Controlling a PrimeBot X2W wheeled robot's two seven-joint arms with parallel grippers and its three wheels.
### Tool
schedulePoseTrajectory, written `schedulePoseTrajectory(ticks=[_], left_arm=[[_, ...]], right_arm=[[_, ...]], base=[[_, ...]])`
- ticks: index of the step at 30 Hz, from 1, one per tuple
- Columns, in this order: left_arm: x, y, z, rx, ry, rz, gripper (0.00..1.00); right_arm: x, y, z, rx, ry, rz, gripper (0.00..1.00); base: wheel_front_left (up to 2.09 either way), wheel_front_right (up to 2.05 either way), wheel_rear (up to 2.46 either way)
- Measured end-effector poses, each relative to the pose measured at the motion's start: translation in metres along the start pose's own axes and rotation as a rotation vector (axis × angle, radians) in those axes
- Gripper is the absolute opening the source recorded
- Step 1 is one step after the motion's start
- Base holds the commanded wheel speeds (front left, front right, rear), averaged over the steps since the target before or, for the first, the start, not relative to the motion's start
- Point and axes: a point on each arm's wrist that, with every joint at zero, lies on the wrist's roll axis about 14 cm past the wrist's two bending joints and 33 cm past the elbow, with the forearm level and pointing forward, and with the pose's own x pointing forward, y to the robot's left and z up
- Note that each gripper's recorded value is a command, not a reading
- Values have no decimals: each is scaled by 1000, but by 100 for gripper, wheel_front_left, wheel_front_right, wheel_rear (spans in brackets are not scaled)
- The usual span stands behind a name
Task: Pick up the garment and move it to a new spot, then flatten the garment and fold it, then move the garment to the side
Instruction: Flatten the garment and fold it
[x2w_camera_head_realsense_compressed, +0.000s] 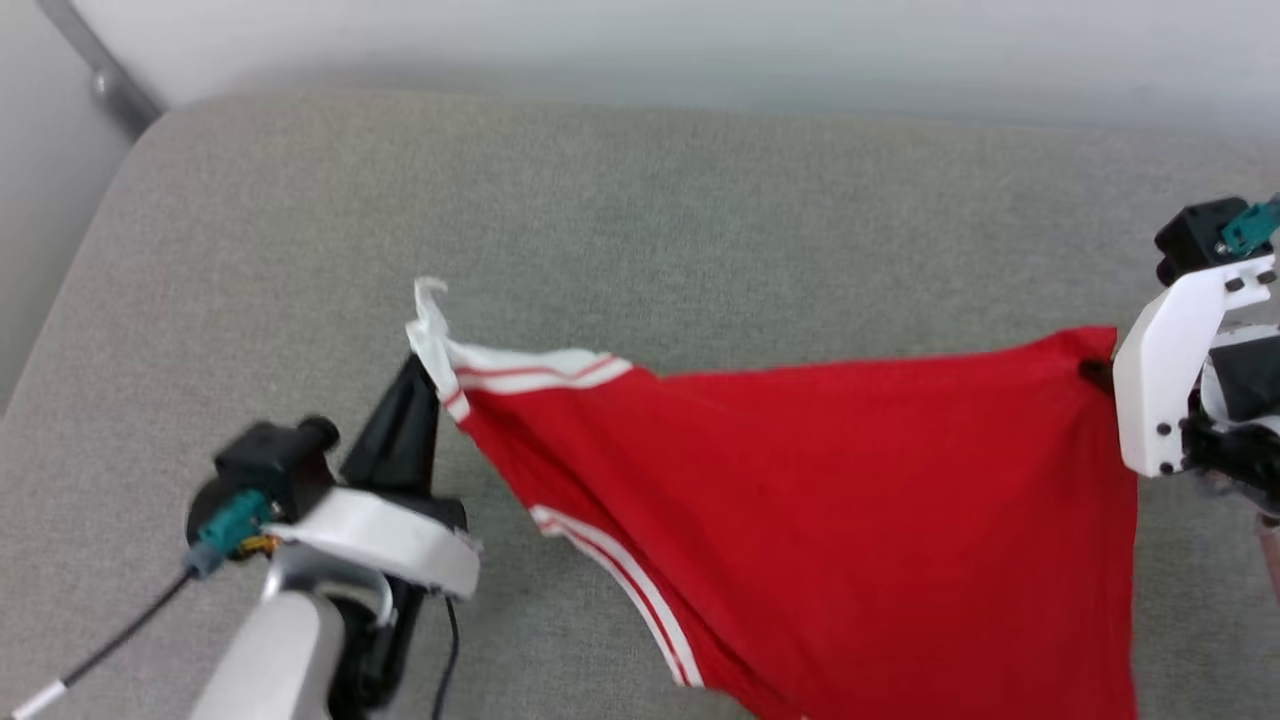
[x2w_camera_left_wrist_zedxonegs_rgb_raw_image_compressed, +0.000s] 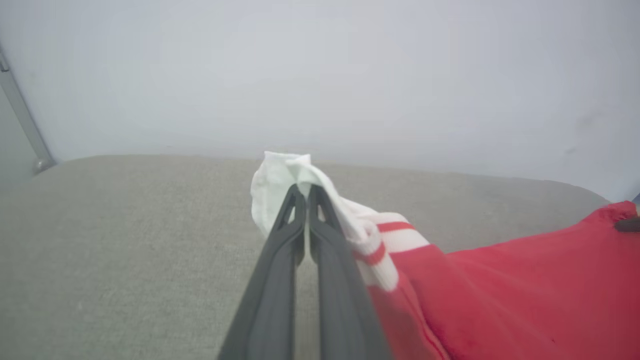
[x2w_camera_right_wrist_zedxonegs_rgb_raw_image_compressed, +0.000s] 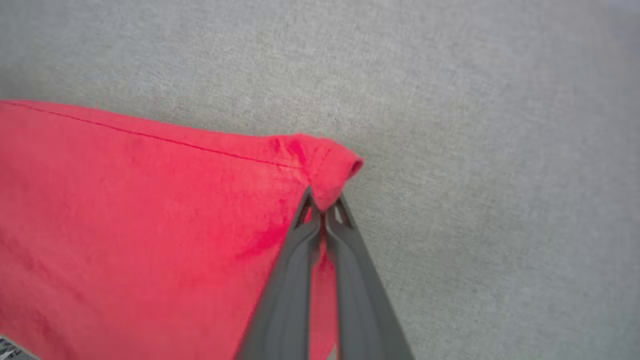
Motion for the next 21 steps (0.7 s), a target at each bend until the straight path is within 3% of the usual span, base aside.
schedulePoseTrajectory(ticks=[11,15,21], left_arm=[[50,-58,172,135,-378,-227,0],[71,-75,208,154,-426,-256,0],[115,-77,245,173,-458,-264,0]], right_arm=[[-113,-24,103,-71,-413,-137,0],[-144,-39,127,-67,-509,-189,0],[-161,-59,169,-60,-616,-233,0]], base=[[0,0,0],[0,0,0],[0,0,0]])
